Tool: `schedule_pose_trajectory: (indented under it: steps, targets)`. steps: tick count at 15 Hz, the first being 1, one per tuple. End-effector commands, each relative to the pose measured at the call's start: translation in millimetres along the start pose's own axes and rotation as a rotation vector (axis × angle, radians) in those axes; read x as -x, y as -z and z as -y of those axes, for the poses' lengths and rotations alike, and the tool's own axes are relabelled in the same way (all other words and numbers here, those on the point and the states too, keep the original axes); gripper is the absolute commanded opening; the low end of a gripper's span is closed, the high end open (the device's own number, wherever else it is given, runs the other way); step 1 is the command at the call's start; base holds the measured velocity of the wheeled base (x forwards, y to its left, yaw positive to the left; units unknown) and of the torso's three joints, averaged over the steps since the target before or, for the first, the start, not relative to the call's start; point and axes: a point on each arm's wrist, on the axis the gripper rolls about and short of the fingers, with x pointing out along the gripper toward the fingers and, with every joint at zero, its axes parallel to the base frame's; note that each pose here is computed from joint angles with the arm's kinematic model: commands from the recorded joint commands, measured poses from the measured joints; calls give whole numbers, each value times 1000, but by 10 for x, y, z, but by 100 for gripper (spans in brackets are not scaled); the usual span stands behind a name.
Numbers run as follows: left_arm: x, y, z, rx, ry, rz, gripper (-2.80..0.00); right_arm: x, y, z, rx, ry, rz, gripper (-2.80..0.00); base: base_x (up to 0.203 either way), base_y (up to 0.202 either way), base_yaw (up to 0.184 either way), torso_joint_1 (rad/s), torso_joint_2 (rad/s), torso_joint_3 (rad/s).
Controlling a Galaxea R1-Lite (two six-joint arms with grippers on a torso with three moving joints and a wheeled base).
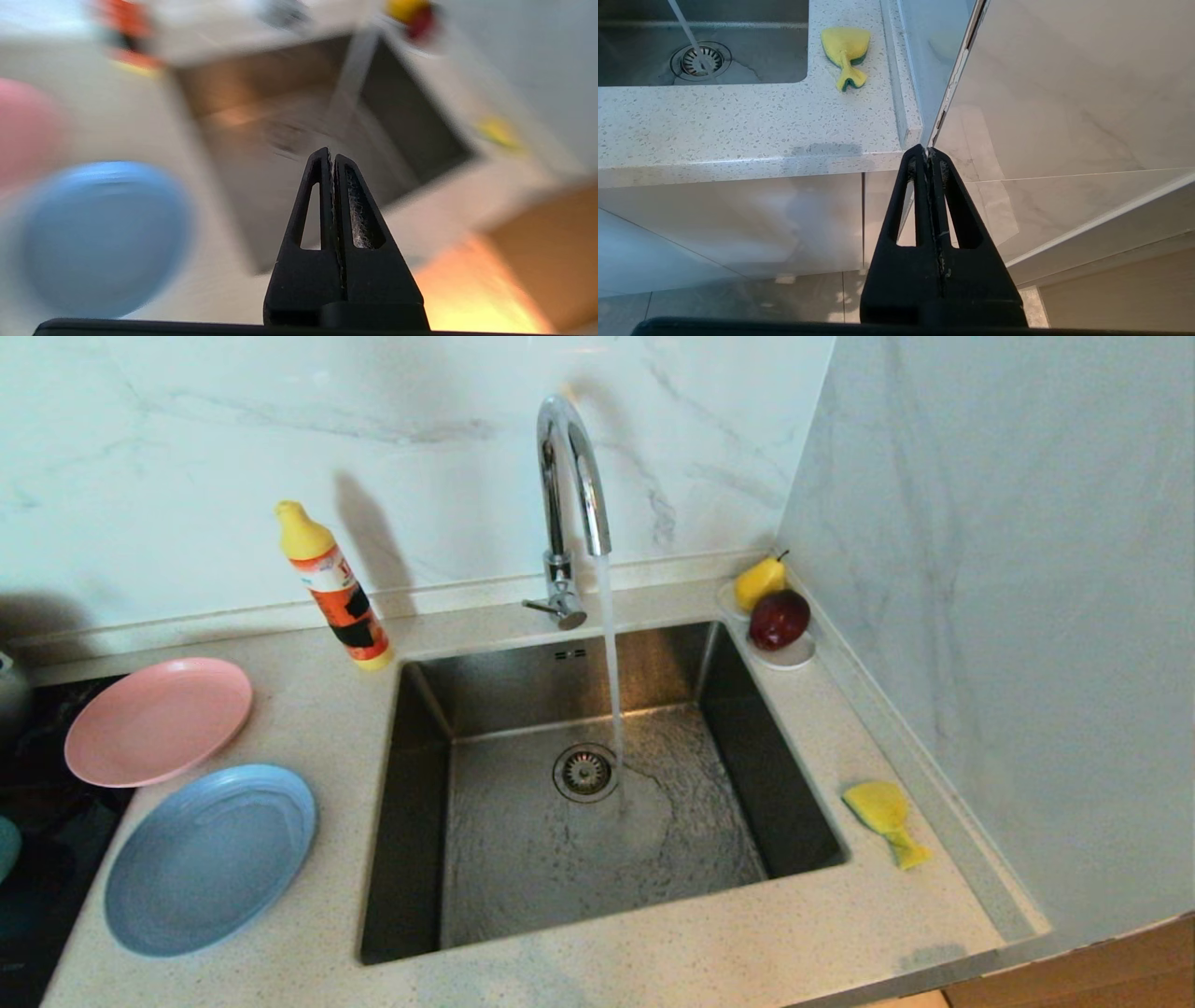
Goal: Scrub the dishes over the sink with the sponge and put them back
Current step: Turn off the faucet
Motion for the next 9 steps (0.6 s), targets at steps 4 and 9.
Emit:
schedule_pose_trajectory:
  steps: [4,9]
  targets:
    - [-1438,-55,-474,270,382,-288,-280,0,-1,0,1,0,0,-280,0,0,0,0,0,0]
    - [-2160,249,-634,329,461,-360,-280,0,-1,0,1,0,0,-280,0,0,0,0,0,0]
